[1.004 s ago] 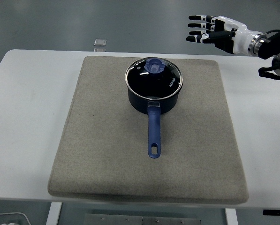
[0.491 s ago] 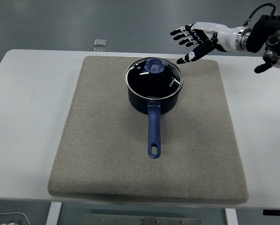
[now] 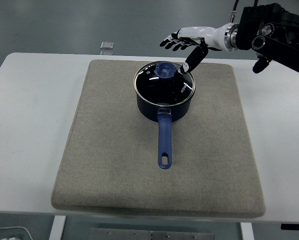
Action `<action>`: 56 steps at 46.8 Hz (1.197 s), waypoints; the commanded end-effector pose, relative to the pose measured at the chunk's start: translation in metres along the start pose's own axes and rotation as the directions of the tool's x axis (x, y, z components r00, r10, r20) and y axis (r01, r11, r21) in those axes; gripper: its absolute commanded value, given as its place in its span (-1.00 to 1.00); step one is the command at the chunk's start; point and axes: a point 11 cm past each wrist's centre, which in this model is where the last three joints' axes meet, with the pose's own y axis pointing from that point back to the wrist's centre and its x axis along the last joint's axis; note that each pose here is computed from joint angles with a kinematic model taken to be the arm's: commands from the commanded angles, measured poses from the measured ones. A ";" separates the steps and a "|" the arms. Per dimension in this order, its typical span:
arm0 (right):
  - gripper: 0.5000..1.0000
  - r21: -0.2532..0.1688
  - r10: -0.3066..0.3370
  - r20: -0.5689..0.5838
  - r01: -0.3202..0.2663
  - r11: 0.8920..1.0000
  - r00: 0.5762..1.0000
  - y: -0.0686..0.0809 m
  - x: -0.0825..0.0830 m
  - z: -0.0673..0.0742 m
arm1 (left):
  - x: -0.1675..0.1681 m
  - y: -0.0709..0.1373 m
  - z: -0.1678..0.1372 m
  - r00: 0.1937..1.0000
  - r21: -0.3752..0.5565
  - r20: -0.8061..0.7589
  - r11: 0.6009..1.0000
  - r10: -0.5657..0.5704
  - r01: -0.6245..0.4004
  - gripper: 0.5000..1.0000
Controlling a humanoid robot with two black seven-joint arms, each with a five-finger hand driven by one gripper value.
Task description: Lift the pot lid and place it to the right of the pot.
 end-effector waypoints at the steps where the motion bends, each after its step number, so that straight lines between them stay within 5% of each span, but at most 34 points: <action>1: 0.70 -0.023 -0.005 -0.032 0.004 1.000 0.999 0.000 -0.001 0.003 | 0.000 0.000 0.000 1.000 0.000 0.000 1.000 0.000 0.000 1.00; 20: 0.65 -0.018 -0.016 -0.055 0.015 1.000 0.998 -0.017 -0.013 -0.008 | 0.000 0.000 0.000 1.000 0.000 0.000 1.000 0.000 0.000 1.00; 50: -0.10 -0.033 -0.027 -0.076 0.025 0.999 0.997 -0.021 -0.019 -0.004 | 0.000 0.000 0.000 1.000 0.000 0.000 1.000 0.000 0.000 1.00; 56: -0.10 -0.031 -0.025 -0.078 0.022 0.999 0.997 -0.021 -0.017 -0.006 | 0.000 0.000 0.000 1.000 0.000 0.000 1.000 0.000 0.000 1.00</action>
